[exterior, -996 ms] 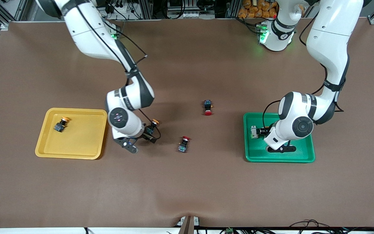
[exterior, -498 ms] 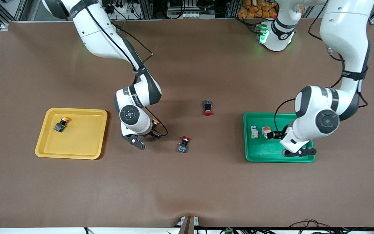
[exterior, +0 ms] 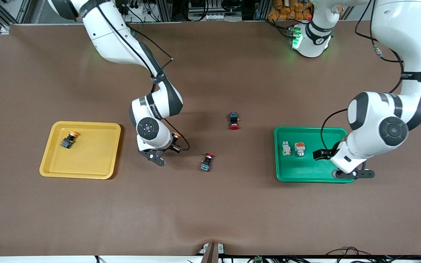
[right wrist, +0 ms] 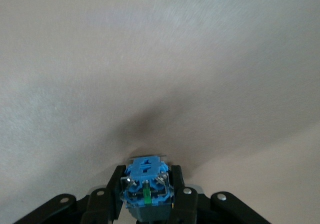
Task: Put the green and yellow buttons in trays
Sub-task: 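Lower the green button into the green tray while the right gripper grasps another blue button, then place the blue button in the yellow tray while the left gripper withdraws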
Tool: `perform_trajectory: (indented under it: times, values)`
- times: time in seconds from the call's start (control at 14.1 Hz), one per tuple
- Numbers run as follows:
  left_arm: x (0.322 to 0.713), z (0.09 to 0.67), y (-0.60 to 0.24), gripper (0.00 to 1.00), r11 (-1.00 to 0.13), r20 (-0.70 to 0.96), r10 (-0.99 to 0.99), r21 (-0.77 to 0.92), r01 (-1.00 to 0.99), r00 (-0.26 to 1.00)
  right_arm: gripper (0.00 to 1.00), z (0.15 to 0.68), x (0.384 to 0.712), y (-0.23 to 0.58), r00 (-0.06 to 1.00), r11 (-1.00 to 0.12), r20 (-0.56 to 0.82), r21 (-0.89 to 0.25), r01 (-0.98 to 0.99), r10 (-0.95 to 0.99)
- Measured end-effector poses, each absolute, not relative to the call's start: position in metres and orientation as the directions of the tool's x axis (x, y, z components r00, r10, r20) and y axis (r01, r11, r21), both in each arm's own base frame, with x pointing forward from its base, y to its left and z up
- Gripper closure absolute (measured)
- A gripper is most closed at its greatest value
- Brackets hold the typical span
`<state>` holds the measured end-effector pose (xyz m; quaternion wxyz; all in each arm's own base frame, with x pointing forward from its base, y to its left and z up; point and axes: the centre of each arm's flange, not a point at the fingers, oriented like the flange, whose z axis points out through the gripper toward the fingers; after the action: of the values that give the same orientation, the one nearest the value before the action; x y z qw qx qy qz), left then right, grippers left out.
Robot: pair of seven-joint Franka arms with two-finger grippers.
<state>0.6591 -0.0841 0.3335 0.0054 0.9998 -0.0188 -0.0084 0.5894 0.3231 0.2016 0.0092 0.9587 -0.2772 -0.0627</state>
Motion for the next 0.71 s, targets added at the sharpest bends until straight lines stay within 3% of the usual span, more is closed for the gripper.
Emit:
perform_trajectory:
  times: [0.36,0.71]
  values:
    - [0.652,0.328,-0.093,0.00,-0.997,-0.059,-0.082,0.012,-0.081,0.995,0.59,0.265,0.639,0.184,0.897,-0.914,-0.187,0.016,-0.405,-0.401]
    - [0.653,0.346,-0.094,0.00,-0.998,-0.041,-0.067,0.010,-0.066,0.997,0.59,0.260,0.653,0.040,0.947,-0.973,-0.246,-0.052,-0.227,-0.208]
